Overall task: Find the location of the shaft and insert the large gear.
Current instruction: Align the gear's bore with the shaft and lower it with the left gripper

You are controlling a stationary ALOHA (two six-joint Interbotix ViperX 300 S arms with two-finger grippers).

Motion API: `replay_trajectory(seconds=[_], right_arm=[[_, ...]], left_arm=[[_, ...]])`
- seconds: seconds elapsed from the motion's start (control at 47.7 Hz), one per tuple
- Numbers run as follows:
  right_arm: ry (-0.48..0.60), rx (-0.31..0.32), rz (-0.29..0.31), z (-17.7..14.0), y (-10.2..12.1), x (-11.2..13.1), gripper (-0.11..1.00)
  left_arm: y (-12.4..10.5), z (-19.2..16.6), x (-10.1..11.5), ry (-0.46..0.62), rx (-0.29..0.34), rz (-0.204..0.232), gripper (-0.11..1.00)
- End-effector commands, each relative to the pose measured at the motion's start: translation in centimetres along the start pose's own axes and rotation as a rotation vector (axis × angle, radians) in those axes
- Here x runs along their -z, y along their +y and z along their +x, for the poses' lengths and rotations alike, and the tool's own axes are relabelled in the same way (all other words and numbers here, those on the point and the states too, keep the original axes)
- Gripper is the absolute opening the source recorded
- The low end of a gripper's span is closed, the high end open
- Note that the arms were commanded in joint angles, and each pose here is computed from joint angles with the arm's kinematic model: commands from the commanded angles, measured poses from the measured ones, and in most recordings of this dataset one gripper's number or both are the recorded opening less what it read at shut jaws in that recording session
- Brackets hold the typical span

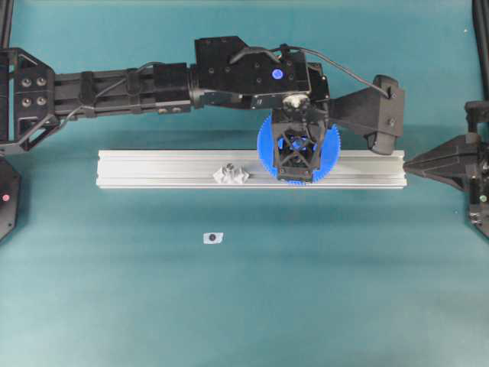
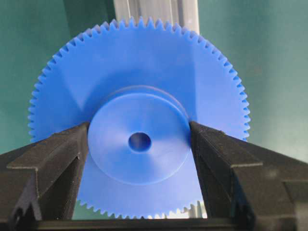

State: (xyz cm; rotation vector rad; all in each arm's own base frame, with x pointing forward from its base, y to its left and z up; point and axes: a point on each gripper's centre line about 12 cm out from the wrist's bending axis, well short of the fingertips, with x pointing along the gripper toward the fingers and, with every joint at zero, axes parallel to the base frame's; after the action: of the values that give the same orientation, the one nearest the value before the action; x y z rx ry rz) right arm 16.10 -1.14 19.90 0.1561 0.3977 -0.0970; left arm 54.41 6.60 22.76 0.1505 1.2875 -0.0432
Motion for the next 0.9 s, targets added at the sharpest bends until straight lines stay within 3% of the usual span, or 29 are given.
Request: replay_trajectory(seconds=[0.0,0.88], right_arm=[[-0.011,0.0,0.01,0.0,0.0,-0.4,-0.03],[-0.006,0.001,0.01,0.0,0.0,-0.3,-0.03]], left_arm=[[0.5,-2.5,-0.8,-0.066,-0.021,-0.002,0.7],[0.4,-0.2,-0.7,-0.038,-0.013,-0.002,0.7]])
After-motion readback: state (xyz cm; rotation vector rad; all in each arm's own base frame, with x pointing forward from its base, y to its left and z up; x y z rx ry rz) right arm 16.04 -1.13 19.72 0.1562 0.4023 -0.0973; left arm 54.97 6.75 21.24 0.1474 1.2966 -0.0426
